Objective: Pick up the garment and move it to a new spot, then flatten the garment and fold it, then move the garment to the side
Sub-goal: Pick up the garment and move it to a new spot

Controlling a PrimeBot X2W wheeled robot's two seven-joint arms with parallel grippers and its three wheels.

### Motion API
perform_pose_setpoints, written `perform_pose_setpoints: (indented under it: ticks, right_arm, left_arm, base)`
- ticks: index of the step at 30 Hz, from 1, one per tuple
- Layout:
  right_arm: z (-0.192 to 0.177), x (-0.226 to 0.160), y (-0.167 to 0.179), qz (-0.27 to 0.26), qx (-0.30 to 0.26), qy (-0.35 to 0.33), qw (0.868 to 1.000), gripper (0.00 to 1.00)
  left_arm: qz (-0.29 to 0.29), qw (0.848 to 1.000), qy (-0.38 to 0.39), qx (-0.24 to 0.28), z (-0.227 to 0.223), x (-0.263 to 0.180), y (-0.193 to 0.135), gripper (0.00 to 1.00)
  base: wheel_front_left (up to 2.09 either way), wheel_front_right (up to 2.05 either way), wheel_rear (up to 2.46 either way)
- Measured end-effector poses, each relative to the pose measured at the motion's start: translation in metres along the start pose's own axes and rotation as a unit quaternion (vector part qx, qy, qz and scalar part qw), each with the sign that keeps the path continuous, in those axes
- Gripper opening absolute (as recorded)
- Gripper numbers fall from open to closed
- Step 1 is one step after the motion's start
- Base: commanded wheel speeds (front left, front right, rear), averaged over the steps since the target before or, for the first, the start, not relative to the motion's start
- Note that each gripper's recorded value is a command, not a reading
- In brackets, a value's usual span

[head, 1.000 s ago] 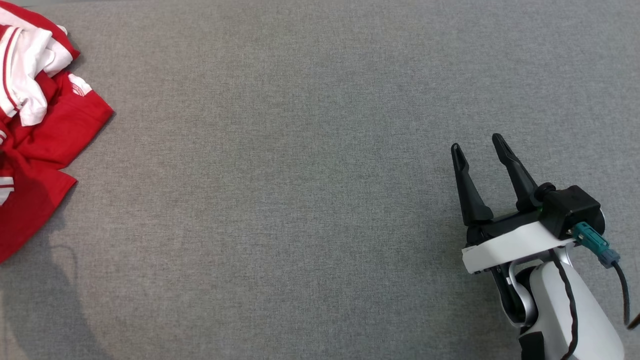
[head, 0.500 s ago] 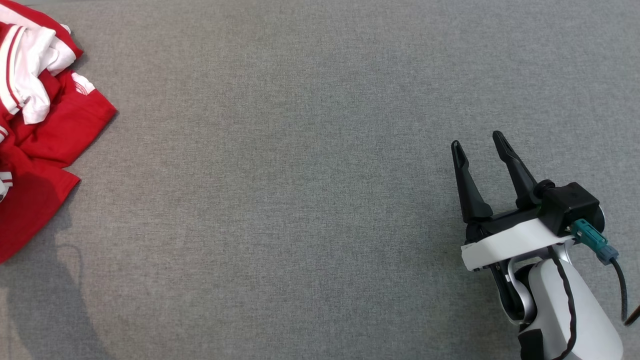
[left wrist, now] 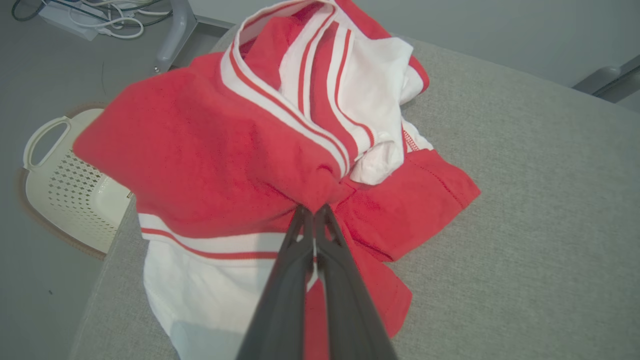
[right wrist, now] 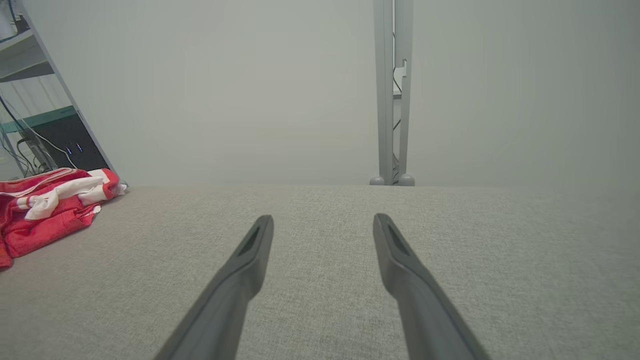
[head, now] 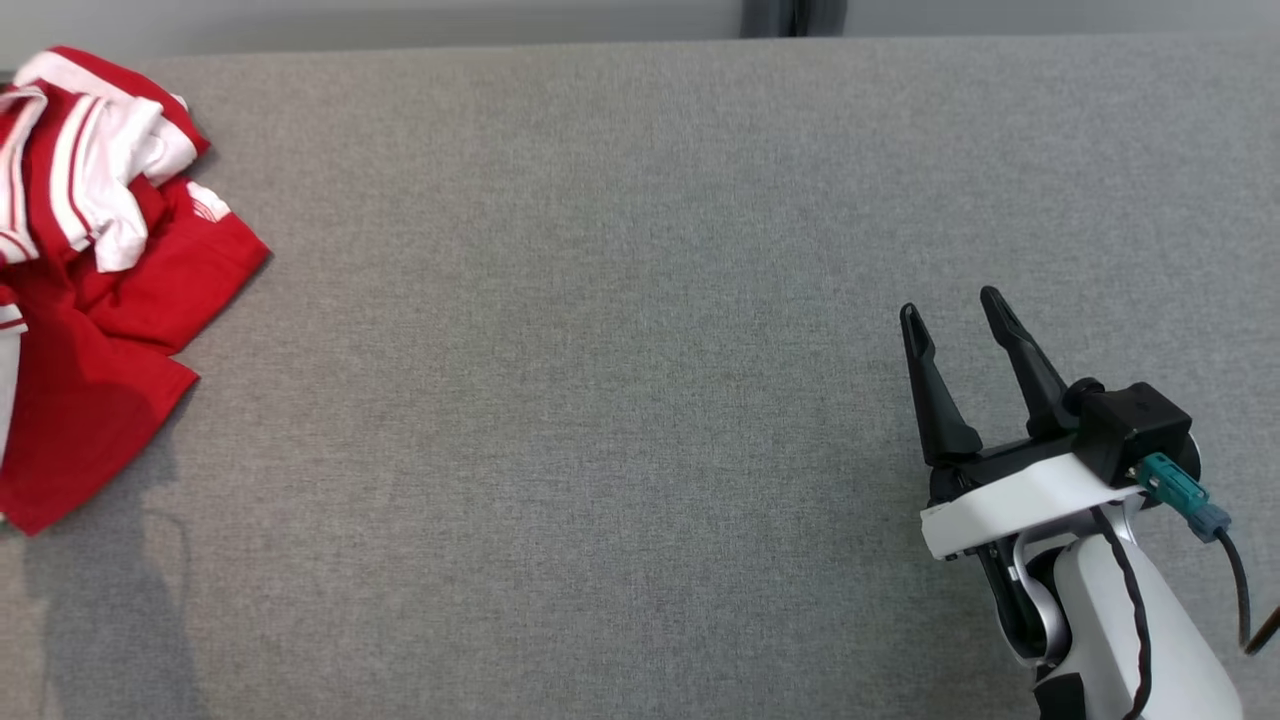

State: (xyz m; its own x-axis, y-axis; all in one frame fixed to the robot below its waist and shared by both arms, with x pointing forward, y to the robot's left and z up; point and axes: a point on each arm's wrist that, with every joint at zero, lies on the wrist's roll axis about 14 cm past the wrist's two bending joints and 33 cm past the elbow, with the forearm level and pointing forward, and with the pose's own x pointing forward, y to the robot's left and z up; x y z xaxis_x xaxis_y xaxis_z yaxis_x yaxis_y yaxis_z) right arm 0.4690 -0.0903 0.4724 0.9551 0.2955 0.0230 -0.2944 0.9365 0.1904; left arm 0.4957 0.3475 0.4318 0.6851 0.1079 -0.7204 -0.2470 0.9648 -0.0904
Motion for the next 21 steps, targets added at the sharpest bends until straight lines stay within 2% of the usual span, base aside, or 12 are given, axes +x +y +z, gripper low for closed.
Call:
perform_pose_setpoints:
  ticks: [6, 12, 16, 17, 18, 21]
  right_arm:
    - [0.017, -0.010, 0.009, 0.005, 0.005, -0.017, 1.000, 1.00]
    - [0.032, -0.025, 0.013, 0.003, 0.012, -0.033, 0.999, 1.00]
    - [0.042, -0.035, 0.014, -0.002, 0.016, -0.043, 0.999, 1.00]
    - [0.042, -0.035, 0.014, -0.002, 0.016, -0.043, 0.999, 1.00]
    - [0.045, -0.041, 0.012, -0.007, 0.016, -0.048, 0.999, 1.00]
    - [0.052, -0.050, 0.005, -0.019, 0.018, -0.057, 0.998, 1.00]
  left_arm:
    - [-0.019, 0.998, -0.055, 0.040, 0.030, -0.029, -0.011, 0.00]
    - [-0.072, 0.987, -0.121, 0.072, 0.069, -0.069, -0.044, 0.00]
    - [-0.120, 0.974, -0.168, 0.096, 0.094, -0.099, -0.078, 0.00]
    - [-0.120, 0.974, -0.168, 0.096, 0.094, -0.099, -0.078, 0.00]
    - [-0.149, 0.964, -0.192, 0.108, 0.107, -0.116, -0.100, 0.00]
    - [-0.187, 0.950, -0.218, 0.127, 0.120, -0.135, -0.131, 0.00]
  base:
    - [0.00, 0.00, 0.00]
    - [0.00, 0.00, 0.00]
    - [0.00, 0.00, 0.00]
    - [0.00, 0.00, 0.00]
    - [0.00, 0.00, 0.00]
    - [0.00, 0.00, 0.00]
